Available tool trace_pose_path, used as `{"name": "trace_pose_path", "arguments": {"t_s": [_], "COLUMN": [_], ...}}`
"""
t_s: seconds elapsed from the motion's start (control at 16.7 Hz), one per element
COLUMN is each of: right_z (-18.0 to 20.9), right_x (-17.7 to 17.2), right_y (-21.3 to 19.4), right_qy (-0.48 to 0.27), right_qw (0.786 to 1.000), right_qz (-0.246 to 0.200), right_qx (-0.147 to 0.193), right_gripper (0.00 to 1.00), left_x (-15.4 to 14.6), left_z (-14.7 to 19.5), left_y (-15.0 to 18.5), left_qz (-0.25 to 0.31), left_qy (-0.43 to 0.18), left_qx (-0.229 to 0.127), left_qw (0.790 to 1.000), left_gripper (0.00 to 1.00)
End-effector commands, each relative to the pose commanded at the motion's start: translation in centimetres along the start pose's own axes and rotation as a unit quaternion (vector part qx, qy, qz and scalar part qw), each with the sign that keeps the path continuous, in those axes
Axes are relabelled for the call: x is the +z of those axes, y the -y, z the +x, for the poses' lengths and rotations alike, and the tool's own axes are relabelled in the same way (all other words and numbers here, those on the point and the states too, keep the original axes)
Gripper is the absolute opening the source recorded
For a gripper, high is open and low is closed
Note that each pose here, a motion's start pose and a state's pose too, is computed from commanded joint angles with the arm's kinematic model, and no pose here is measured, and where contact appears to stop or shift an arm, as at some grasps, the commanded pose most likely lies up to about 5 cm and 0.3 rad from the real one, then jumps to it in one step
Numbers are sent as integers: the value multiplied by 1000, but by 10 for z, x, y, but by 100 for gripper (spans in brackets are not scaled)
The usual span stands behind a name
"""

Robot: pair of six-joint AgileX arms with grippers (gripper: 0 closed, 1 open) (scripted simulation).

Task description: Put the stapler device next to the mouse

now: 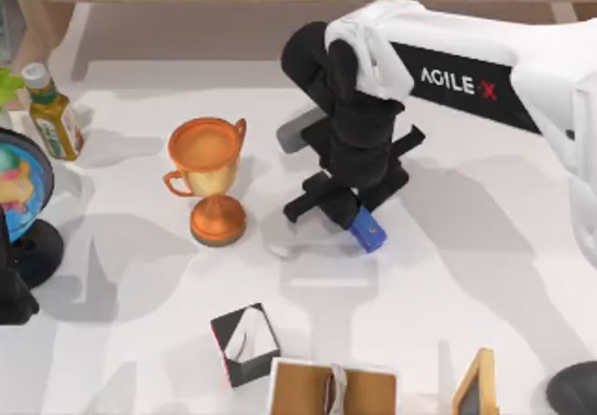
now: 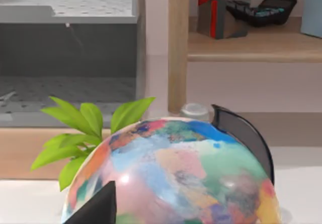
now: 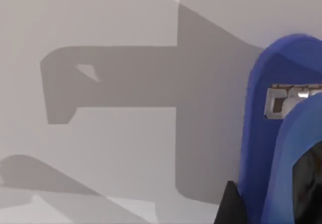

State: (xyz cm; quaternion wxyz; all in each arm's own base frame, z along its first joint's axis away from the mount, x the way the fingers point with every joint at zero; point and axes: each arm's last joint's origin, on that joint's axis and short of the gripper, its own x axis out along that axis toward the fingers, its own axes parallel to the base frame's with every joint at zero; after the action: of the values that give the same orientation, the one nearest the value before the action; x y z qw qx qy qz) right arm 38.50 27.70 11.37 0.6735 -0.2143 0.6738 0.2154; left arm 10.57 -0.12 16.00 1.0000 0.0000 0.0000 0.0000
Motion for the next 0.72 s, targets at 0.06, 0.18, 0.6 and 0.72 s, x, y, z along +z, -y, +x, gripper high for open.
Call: {"name": "trace_pose_path", "arguments": {"t_s": [0.06, 0.18, 0.6, 0.72], "right_z": [0, 0, -20, -30], "right_x": [0, 0, 0, 0], "right_y": [0, 0, 1, 1], "right_qy": [0, 0, -3, 0], "right_qw": [1000, 1000, 1000, 1000], "right_qz": [0, 0, 1, 1], "right_qx": [0, 0, -1, -1], "right_gripper": [0, 0, 0, 0], "left_x": [0, 0, 0, 0], "left_z": [0, 0, 0, 0], "left_y": [0, 0, 0, 0], "left_qz": [0, 0, 0, 0], "left_qy": [0, 0, 0, 0], "left_qx": [0, 0, 0, 0], "left_qw": [1000, 1000, 1000, 1000], "left_gripper": [100, 100, 100, 100]}}
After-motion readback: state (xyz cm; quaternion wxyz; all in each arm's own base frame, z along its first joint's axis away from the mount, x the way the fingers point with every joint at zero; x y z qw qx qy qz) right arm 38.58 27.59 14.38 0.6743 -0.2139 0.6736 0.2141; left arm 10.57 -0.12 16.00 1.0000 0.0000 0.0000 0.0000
